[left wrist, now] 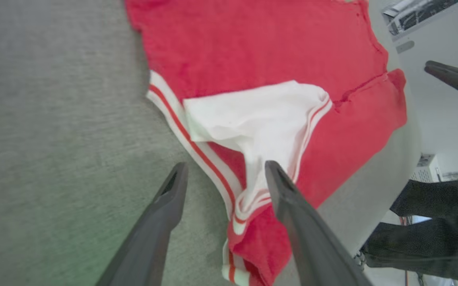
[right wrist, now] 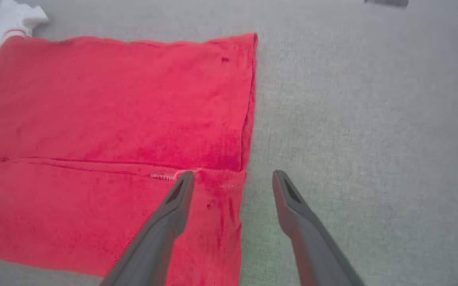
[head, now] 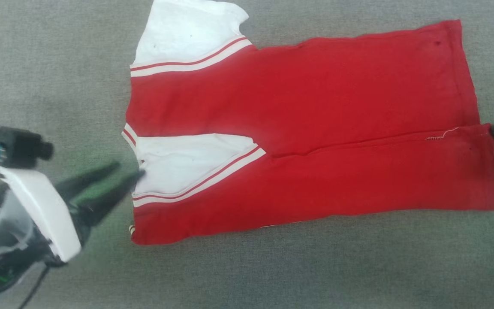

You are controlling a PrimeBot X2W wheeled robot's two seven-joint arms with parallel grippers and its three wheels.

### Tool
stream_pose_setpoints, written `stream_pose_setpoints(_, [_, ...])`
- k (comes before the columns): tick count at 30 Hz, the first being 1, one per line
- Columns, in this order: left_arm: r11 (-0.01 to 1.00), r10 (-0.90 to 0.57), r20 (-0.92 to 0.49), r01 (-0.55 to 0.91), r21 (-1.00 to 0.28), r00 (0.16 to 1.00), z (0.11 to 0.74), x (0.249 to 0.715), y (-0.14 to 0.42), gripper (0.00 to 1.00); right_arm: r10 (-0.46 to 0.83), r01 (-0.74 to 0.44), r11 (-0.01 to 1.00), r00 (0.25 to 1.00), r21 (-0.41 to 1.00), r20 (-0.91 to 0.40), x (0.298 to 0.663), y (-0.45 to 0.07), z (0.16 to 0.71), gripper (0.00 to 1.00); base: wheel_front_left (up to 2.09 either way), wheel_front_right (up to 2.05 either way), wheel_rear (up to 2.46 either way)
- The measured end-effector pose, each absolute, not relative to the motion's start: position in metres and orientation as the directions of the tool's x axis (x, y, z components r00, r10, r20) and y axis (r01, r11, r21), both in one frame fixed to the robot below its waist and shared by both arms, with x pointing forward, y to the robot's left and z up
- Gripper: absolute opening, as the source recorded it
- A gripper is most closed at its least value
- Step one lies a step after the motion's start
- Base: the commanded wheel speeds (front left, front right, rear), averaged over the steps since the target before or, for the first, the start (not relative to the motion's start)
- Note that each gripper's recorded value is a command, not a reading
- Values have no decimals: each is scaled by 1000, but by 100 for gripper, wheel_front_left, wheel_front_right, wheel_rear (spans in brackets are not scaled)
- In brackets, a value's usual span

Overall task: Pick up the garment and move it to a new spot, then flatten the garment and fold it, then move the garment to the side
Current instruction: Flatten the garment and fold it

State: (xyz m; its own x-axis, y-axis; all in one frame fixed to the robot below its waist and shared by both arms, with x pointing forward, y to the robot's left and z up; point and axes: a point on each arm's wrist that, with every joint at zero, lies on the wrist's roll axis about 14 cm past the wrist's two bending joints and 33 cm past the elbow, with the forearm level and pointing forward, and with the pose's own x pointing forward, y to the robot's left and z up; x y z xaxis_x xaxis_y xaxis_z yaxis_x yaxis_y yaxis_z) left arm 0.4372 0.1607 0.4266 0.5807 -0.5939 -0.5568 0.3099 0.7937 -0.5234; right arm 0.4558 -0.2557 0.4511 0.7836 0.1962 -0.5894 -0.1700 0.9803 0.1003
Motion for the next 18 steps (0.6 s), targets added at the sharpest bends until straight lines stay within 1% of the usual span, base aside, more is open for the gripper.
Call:
stream_pose_setpoints(1, [794, -594, -557, 310, -523, 581, 427, 437, 161, 100, 196, -170, 980, 784, 100, -589, 456, -256, 451, 100, 0, 0, 0])
stream_pose_setpoints(3, [804, -572, -520, 308, -508, 635, 433, 450, 166, 100, 199, -178, 980, 838, 90, -509, 467, -252, 464, 100, 0, 0, 0])
stream_pose_setpoints(4, [808, -560, -493, 307, -503, 666, 436, 458, 169, 100, 203, -183, 979, 864, 89, -461, 473, -249, 470, 100, 0, 0, 0])
stream_pose_setpoints(5, [829, -514, -444, 291, -478, 734, 443, 479, 177, 100, 204, -185, 979, 907, 87, -368, 484, -244, 482, 100, 0, 0, 0])
stream_pose_setpoints(6, [829, -514, -444, 291, -478, 734, 443, 479, 177, 100, 204, -185, 979, 907, 87, -368, 484, -244, 482, 100, 0, 0, 0])
stream_pose_setpoints(9, [872, -440, -398, 276, -405, 805, 447, 512, 190, 100, 206, -189, 978, 950, 94, -235, 496, -236, 497, 100, 0, 0, 0])
stream_pose_setpoints(11, [885, -417, -368, 279, -373, 831, 450, 535, 192, 100, 194, -178, 978, 966, 106, -171, 501, -235, 501, 100, 0, 0, 0])
stream_pose_setpoints(12, [893, -399, -349, 272, -360, 848, 453, 548, 193, 100, 186, -171, 979, 973, 112, -137, 504, -234, 504, 100, 0, 0, 0])
stream_pose_setpoints(13, [906, -375, -314, 274, -322, 872, 461, 576, 193, 100, 167, -156, 981, 982, 119, -90, 507, -236, 507, 100, 0, 0, 0])
stream_pose_setpoints(16, [921, -344, -280, 264, -286, 896, 471, 618, 191, 100, 135, -127, 984, 989, 128, -56, 509, -241, 506, 100, 0, 0, 0])
stream_pose_setpoints(18, [919, -352, -294, 268, -290, 888, 471, 639, 181, 100, 113, -106, 986, 992, 131, -49, 506, -246, 503, 100, 0, 0, 0])
